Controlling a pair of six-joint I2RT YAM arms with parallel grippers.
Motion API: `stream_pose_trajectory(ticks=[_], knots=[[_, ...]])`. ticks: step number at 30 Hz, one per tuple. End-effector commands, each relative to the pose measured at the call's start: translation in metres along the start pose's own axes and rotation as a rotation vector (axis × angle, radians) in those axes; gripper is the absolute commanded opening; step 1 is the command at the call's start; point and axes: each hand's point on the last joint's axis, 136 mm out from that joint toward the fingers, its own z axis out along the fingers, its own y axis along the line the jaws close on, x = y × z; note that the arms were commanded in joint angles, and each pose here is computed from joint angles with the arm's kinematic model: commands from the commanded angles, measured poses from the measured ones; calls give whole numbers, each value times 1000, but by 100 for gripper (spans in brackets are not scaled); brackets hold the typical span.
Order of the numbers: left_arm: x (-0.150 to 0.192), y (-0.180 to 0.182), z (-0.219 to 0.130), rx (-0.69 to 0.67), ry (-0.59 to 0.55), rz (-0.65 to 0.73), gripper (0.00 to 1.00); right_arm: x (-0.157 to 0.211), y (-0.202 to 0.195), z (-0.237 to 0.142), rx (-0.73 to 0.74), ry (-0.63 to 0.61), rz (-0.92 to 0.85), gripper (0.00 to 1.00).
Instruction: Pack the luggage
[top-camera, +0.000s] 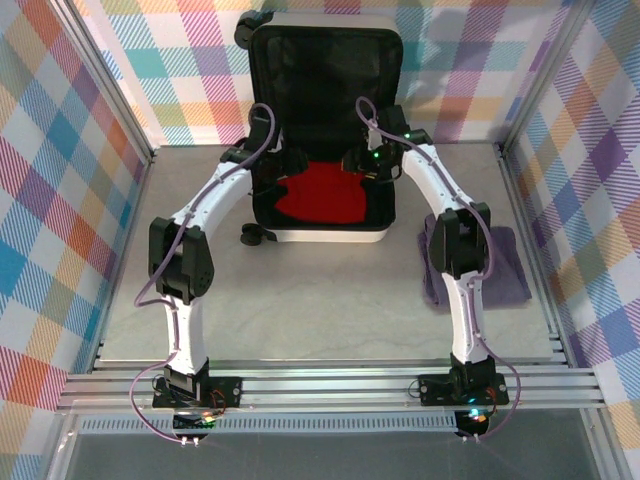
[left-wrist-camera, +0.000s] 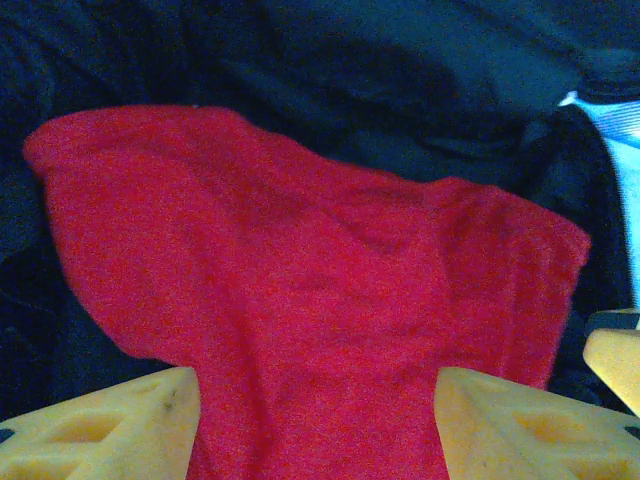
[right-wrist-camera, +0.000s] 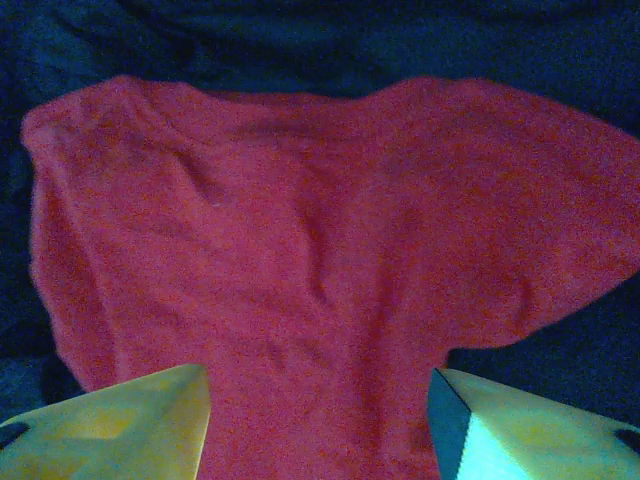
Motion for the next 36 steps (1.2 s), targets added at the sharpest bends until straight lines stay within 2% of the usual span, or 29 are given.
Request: stream_pose_trajectory(ticks=[1, 8, 9, 13, 18, 36], knots=[[-8, -20, -19, 90, 3, 13, 63, -11, 18, -31, -36, -50, -34, 58], [9, -44, 4, 234, 68, -20, 63, 4, 39, -14, -130, -18, -32, 47], [14, -44, 11, 244, 83, -30, 63, 7, 38, -8, -131, -7, -26, 43], [26, -29, 39, 196, 116, -56, 62, 19, 33, 17, -141, 33, 4, 37], [38, -8, 64, 150, 153, -80, 61, 29, 21, 39, -131, 65, 29, 37], [64, 54, 113, -7, 212, -135, 60, 51, -45, 99, 7, 132, 154, 37]])
